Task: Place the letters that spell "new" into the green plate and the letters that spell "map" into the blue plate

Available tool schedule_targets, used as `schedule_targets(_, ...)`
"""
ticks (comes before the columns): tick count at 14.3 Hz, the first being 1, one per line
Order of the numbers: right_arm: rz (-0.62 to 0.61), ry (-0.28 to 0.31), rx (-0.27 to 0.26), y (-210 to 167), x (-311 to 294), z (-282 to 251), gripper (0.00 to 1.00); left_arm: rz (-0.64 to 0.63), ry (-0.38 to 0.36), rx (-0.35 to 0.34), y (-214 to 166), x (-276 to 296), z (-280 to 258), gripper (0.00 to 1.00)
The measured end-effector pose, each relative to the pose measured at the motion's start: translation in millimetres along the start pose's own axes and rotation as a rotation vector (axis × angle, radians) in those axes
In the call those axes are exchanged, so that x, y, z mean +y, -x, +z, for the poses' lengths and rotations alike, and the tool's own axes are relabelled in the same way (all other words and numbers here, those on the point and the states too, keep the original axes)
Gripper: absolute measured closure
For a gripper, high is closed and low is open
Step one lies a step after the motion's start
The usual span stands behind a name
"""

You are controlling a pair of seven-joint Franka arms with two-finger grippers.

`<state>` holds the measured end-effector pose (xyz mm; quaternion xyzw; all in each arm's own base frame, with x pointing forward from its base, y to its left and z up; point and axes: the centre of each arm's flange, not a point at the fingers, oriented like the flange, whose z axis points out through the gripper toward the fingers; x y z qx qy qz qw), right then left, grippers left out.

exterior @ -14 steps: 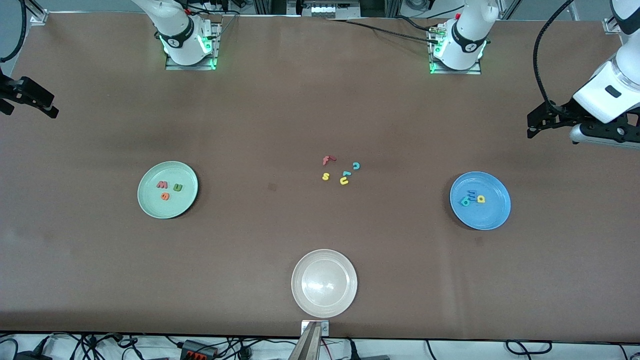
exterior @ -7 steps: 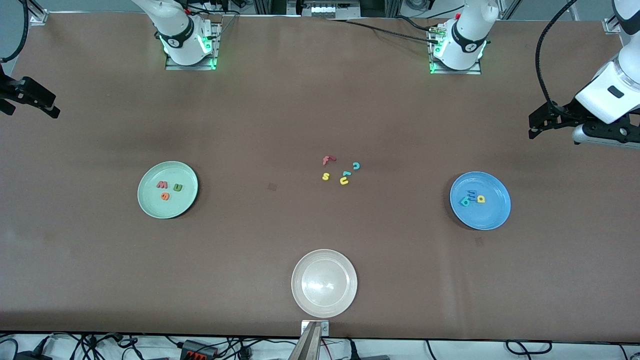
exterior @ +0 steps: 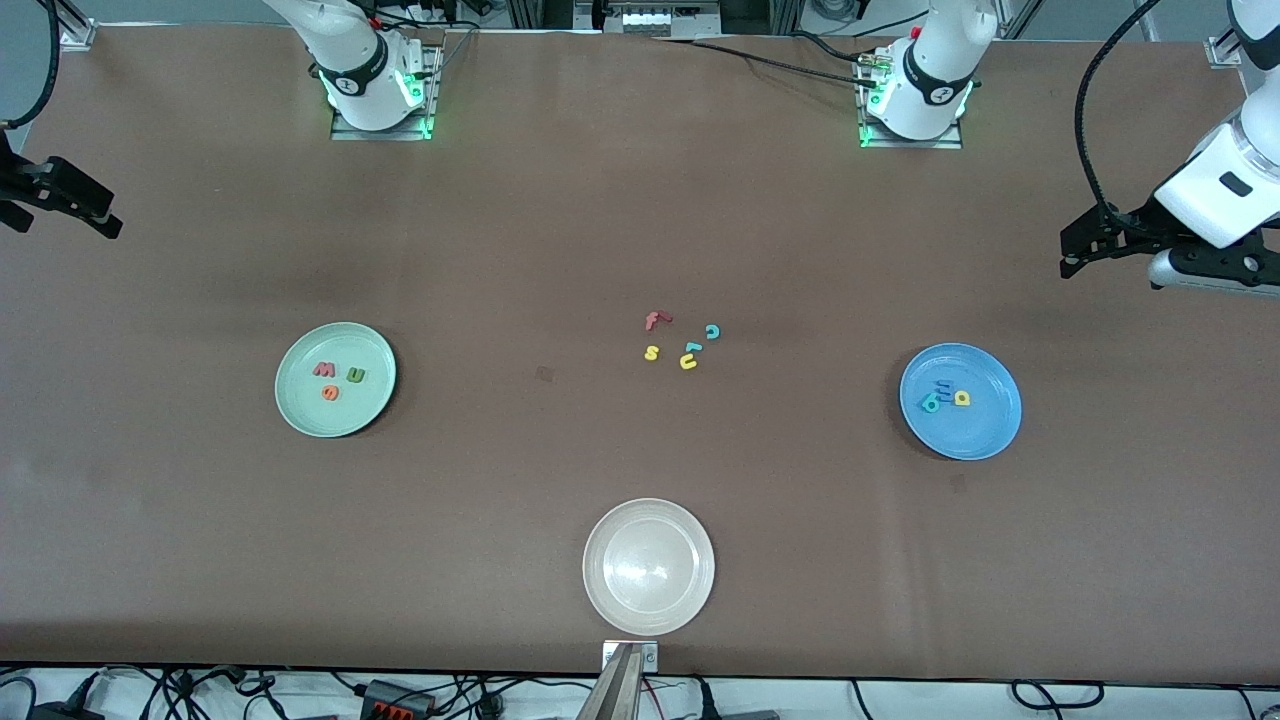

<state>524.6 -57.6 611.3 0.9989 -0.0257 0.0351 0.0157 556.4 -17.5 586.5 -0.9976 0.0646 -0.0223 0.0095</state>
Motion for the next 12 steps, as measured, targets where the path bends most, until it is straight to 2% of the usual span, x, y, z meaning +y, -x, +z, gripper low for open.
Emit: schedule_targets(12,0.027,0.002,-0.017,-3.5,14.0,10.2,0.00,-0.001,-0.001,0.007,-0.9,-0.5,-3.2,0.00)
